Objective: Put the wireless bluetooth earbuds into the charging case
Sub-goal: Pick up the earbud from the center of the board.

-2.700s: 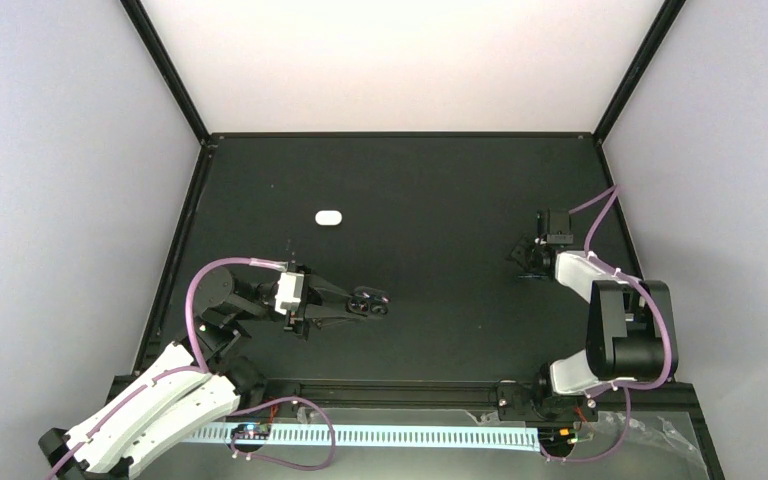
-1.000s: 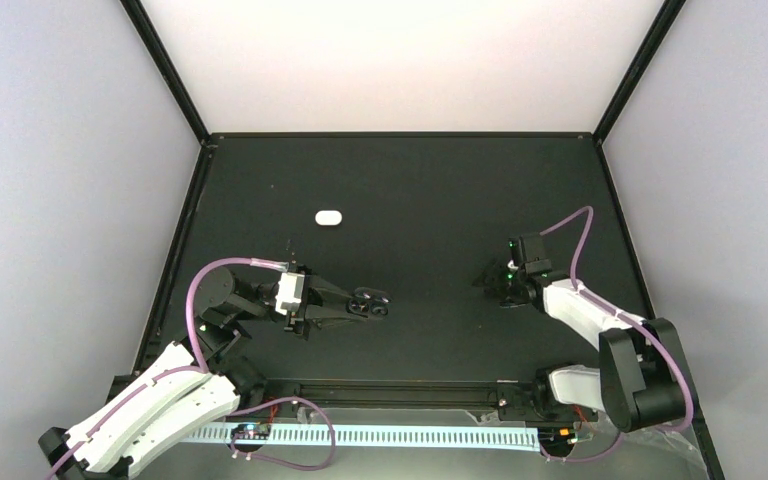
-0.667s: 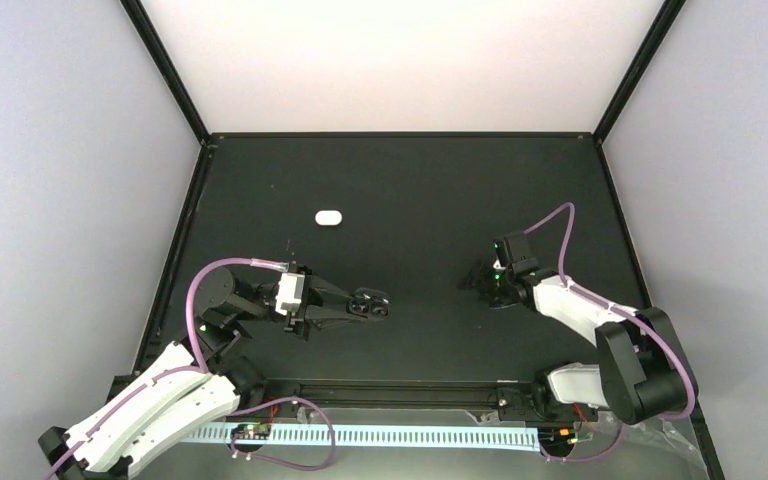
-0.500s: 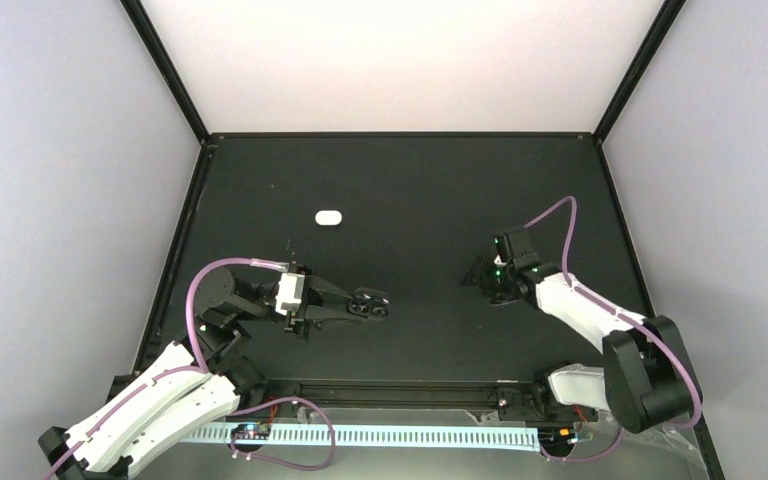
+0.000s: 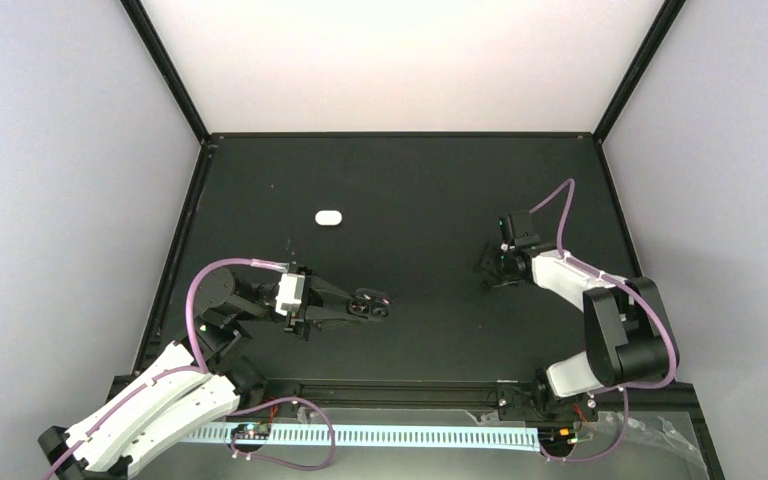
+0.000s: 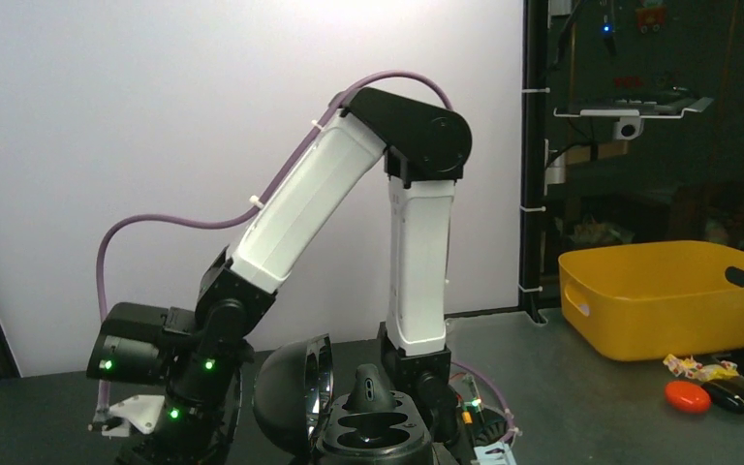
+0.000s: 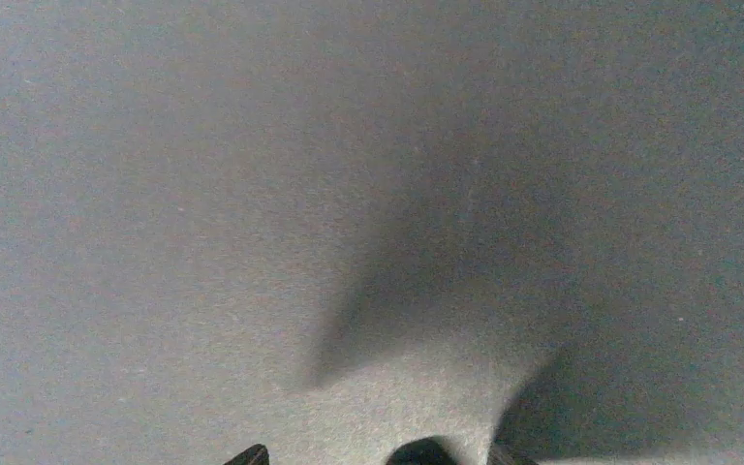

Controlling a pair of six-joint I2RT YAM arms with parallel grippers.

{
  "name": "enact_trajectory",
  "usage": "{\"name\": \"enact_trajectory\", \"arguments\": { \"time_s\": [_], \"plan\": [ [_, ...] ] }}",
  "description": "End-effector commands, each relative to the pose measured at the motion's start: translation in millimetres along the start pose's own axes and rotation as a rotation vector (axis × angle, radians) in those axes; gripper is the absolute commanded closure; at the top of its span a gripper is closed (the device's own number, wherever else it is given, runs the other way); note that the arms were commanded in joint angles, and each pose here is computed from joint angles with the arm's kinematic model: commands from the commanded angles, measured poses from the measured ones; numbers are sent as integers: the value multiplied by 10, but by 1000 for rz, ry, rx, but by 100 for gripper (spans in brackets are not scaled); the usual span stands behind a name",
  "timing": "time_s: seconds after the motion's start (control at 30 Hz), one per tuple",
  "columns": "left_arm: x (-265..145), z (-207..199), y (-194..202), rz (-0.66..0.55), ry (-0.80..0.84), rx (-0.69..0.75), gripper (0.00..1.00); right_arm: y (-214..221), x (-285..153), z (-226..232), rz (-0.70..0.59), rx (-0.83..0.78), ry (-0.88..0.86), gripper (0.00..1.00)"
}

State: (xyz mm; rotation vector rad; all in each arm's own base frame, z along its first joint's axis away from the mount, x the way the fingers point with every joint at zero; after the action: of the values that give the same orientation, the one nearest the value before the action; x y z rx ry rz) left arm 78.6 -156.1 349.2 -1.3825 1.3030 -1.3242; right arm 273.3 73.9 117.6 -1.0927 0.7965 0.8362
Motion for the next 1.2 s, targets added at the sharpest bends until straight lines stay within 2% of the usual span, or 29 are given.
{"name": "enact_trajectory", "arguments": {
  "time_s": [0.0, 0.47, 0.8, 1.17],
  "plan": [
    [2, -70, -150, -27, 16, 58, 98, -61, 75, 32, -11, -10, -21, 42],
    [9, -64, -152, -26, 17, 56, 99, 333, -21, 21, 57, -25, -89, 42],
    [12, -57, -146, -24, 17, 50, 99, 542, -59, 182, 94, -57, -155, 42],
    [18, -53, -138, -21, 19, 48, 98, 198, -349, 70, -29, -121, -14, 43]
  ]
}}
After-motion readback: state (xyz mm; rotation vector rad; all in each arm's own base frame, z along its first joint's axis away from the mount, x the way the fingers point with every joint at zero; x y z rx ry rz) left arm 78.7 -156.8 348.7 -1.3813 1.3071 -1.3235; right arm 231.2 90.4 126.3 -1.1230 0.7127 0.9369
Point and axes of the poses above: each gripper's point midway between its finger pads, its own x axis out along the fingers, its own z axis along the line the jaws close on, y = z × x, the point moved 9 cm from there along -x, back along the fingers, and after that the axes turned 12 degrees about -x, right-handed, at the moved point
